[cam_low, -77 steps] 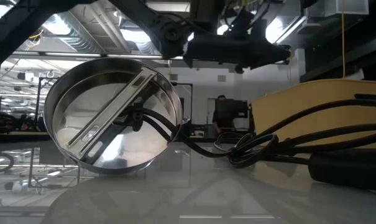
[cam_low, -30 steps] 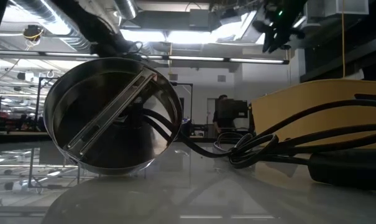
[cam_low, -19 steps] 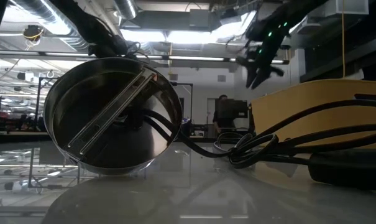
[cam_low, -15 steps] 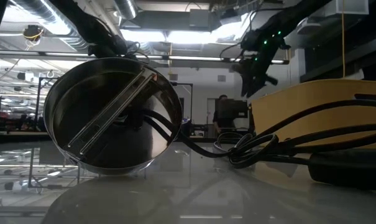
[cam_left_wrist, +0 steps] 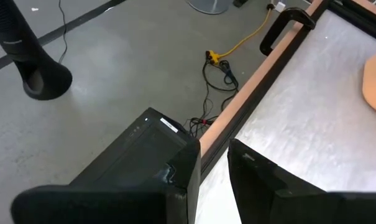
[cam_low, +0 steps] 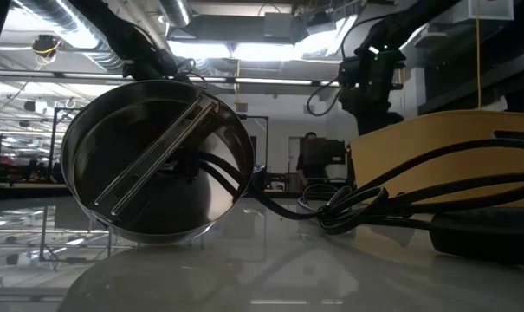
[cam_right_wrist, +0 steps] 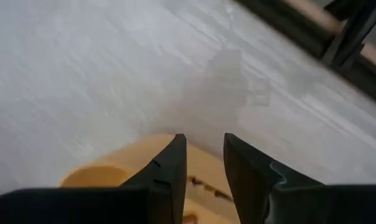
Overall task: Sort batteries
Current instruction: Put the black battery into the yellow bin
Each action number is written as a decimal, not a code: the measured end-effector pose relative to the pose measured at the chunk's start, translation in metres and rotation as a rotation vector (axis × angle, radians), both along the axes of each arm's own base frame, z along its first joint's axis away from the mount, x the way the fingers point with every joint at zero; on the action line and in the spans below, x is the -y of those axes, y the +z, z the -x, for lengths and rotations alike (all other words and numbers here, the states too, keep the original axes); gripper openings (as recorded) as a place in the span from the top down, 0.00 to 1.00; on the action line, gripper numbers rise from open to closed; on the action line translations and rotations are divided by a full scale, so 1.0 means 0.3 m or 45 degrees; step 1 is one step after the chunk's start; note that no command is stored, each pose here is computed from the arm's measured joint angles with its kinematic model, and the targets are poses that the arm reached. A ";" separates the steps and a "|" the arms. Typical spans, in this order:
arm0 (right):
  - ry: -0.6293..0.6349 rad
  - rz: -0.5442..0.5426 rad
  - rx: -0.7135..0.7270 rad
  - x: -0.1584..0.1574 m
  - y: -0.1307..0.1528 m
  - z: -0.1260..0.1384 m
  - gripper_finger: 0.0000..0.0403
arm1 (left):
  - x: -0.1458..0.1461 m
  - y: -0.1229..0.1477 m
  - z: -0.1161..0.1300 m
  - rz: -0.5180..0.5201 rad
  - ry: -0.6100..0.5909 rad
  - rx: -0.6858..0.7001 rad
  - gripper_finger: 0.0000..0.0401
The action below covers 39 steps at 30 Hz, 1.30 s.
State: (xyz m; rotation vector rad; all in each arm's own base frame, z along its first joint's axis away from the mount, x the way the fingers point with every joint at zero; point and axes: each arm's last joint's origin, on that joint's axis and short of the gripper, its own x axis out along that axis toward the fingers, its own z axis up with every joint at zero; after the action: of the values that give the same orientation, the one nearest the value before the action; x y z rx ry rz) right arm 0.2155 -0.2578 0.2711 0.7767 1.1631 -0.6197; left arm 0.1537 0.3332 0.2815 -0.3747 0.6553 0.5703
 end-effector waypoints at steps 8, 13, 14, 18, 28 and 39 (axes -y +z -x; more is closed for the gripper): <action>0.081 0.029 -0.135 -0.059 -0.004 -0.039 0.74 | 0.000 0.000 0.000 -0.008 -0.008 -0.005 0.82; 0.114 0.088 -0.206 -0.076 -0.004 -0.055 0.74 | 0.000 0.000 0.000 -0.016 -0.016 -0.010 0.82; 0.113 0.089 -0.208 -0.076 -0.004 -0.055 0.74 | 0.000 0.000 0.000 -0.016 -0.016 -0.010 0.82; 0.130 0.060 -0.200 -0.088 -0.005 -0.061 0.74 | 0.000 0.000 0.000 -0.016 -0.017 -0.010 0.82; 0.237 0.014 -0.205 -0.175 -0.005 -0.122 0.74 | 0.001 -0.002 0.000 -0.024 -0.030 -0.020 0.82; 0.302 -0.220 -0.185 -0.286 -0.004 -0.162 0.74 | 0.001 -0.001 0.000 -0.042 -0.048 -0.031 0.82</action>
State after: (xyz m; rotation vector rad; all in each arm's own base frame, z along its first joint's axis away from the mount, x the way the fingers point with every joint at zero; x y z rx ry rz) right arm 0.2640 -0.1721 0.2699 0.7339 1.4330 -0.3857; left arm 0.1536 0.3330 0.2811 -0.3239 0.6742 0.5496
